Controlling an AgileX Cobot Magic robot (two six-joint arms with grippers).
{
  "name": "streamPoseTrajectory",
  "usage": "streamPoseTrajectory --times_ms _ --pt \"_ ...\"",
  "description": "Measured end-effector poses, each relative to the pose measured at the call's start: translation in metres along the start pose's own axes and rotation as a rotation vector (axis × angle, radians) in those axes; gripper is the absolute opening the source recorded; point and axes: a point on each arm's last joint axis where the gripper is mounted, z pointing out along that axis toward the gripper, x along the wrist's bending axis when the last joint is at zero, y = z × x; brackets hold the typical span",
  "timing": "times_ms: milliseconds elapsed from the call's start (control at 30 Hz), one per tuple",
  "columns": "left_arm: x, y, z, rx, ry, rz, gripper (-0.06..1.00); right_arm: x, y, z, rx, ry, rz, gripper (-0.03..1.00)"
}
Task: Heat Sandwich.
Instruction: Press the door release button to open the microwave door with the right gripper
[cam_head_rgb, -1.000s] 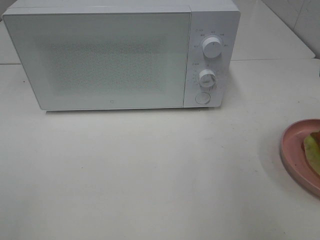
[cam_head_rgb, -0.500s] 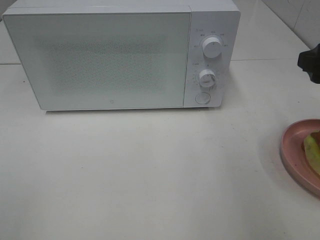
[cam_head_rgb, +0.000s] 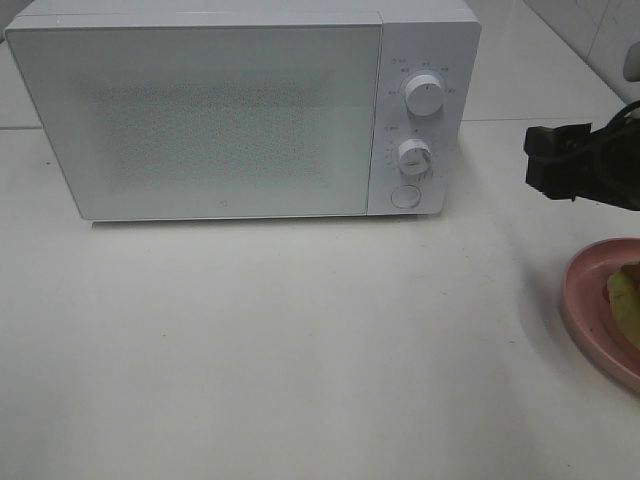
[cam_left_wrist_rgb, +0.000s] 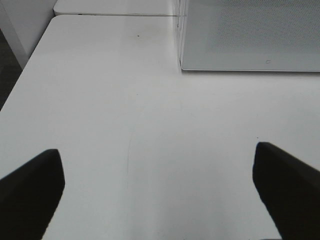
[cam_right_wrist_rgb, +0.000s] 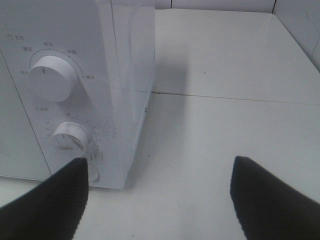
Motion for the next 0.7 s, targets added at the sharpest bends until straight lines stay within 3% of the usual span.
streamPoseTrajectory --times_ms 267,700 --pt "0.0 0.0 0.0 0.0 0.0 0.0 0.96 0.024 -0.007 0.009 -0.048 0.015 0.021 0.75" --pt "0.0 0.0 0.0 0.0 0.0 0.0 0.96 0.074 -0.043 0.019 0.003 0.026 0.022 0.75"
